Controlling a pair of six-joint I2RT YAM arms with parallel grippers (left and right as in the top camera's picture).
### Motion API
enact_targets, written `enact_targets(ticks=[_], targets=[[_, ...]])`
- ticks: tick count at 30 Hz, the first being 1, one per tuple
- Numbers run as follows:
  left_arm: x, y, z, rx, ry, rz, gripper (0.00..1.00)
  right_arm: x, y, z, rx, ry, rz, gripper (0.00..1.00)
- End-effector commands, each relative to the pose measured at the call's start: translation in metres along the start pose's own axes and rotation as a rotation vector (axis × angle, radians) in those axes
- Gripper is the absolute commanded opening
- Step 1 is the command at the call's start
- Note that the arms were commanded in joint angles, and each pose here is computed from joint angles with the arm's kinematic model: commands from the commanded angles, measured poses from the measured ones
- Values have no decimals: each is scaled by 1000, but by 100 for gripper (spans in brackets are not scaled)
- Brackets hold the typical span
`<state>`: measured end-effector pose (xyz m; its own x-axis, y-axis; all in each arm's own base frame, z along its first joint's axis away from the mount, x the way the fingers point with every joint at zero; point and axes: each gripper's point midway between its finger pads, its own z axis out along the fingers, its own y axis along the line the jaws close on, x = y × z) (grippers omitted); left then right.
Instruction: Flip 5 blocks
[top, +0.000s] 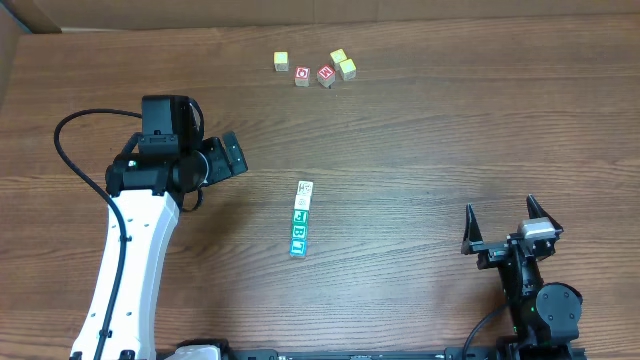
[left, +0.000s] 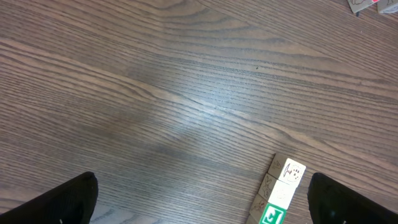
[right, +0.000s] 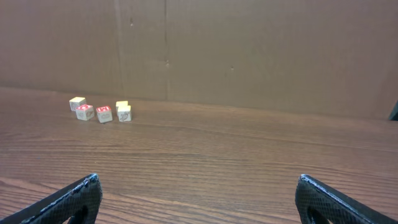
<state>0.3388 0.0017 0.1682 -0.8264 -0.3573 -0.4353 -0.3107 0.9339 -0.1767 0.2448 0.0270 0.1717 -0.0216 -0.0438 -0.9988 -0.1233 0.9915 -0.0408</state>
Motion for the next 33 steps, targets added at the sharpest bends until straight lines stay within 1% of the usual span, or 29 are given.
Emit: enact_targets(ticks=[1, 15, 18, 21, 27, 30, 33], targets=[[-2, 0, -1, -7, -8, -5, 100, 2, 0, 0, -2, -5, -9, 100], [-2, 0, -1, -6, -9, -5, 100, 2, 0, 0, -2, -4, -9, 100], [-5, -1, -11, 5, -39, -4, 100, 2, 0, 0, -2, -4, -9, 100], [-11, -3, -36, 32, -112, -3, 100, 2, 0, 0, -2, -4, -9, 100], [-16, -6, -119, 119, -355, -1, 100, 2, 0, 0, -2, -4, -9, 100], [-17, 10, -163, 80, -513, -23, 100, 2, 0, 0, -2, -5, -9, 100], [-3, 19, -191, 79, -582, -33, 100, 2, 0, 0, -2, -4, -9, 100]])
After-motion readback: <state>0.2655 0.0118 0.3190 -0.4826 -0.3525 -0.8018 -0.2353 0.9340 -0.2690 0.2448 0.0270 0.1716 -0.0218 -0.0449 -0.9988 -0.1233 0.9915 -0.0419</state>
